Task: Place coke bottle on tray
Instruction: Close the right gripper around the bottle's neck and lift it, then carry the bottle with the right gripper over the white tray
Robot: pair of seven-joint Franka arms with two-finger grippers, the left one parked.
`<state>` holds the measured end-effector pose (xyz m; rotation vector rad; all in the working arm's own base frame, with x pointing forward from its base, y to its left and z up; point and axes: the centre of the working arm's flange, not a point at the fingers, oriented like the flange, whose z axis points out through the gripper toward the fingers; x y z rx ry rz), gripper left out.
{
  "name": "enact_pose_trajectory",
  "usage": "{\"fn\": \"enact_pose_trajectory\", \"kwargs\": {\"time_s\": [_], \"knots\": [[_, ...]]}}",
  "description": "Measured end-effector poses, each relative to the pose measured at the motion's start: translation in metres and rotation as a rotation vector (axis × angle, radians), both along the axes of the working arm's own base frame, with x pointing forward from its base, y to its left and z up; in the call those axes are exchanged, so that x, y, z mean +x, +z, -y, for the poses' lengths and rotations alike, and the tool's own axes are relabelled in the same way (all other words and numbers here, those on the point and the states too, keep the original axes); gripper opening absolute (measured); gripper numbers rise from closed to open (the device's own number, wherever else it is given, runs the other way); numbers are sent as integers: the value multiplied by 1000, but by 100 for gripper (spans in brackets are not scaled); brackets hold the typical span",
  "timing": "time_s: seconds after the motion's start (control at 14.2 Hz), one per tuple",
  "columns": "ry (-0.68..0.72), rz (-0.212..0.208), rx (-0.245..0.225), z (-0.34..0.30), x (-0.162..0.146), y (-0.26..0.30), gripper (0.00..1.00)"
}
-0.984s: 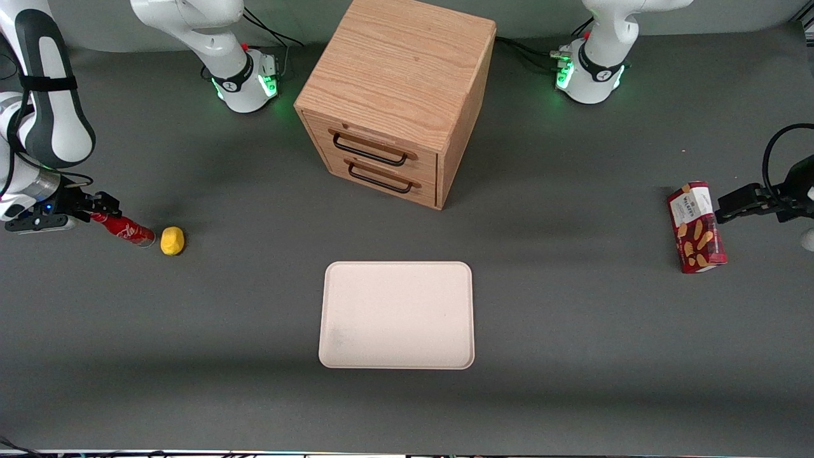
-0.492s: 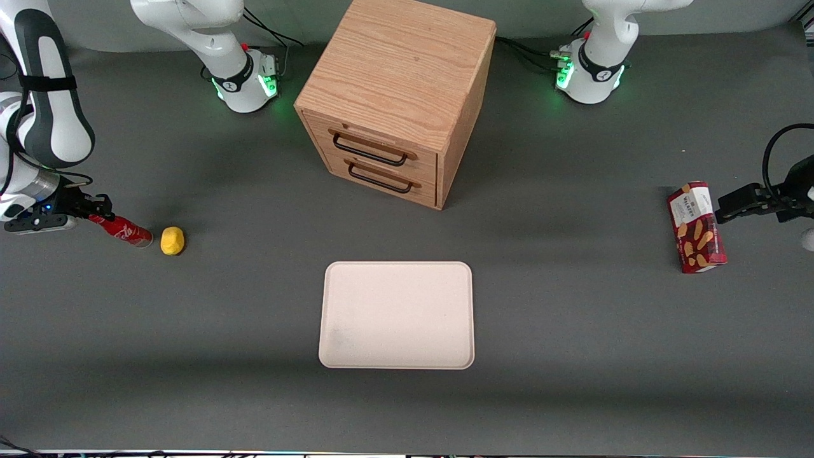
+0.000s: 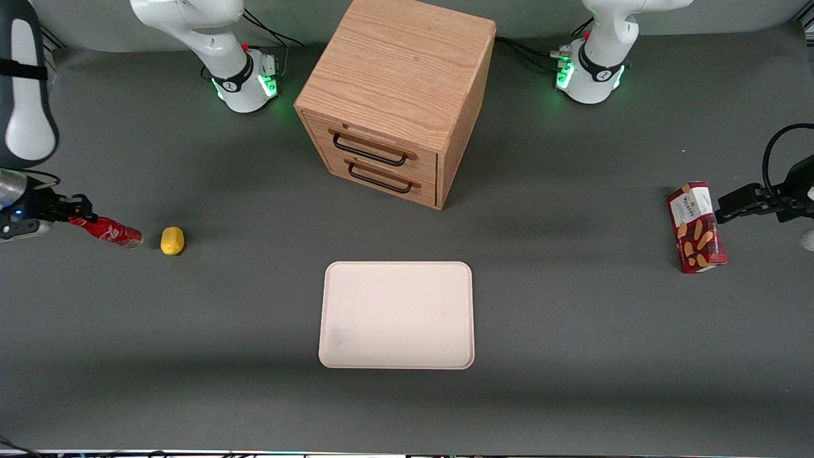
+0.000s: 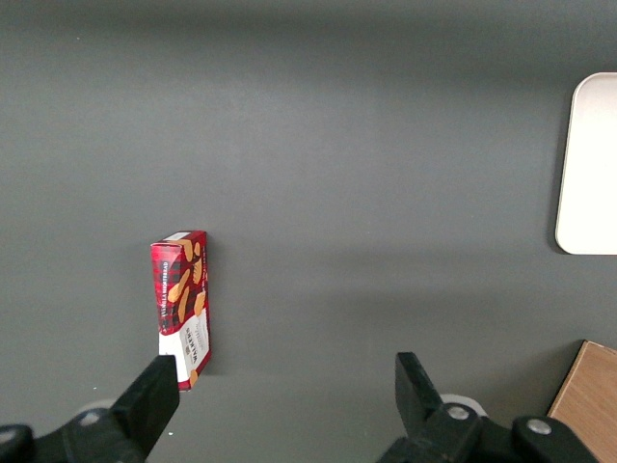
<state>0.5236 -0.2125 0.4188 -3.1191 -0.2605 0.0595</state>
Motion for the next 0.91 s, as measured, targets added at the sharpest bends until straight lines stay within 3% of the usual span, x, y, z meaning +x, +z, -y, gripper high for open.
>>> {"fn": "enact_pose_trajectory", "kwargs": {"time_s": [0.49,0.77,0.91], "knots": [[35,-12,9,-100,55,147,33],[16,-63,-4,-163,87,195,33],[5,-59,-6,-201,107,202,33]]}}
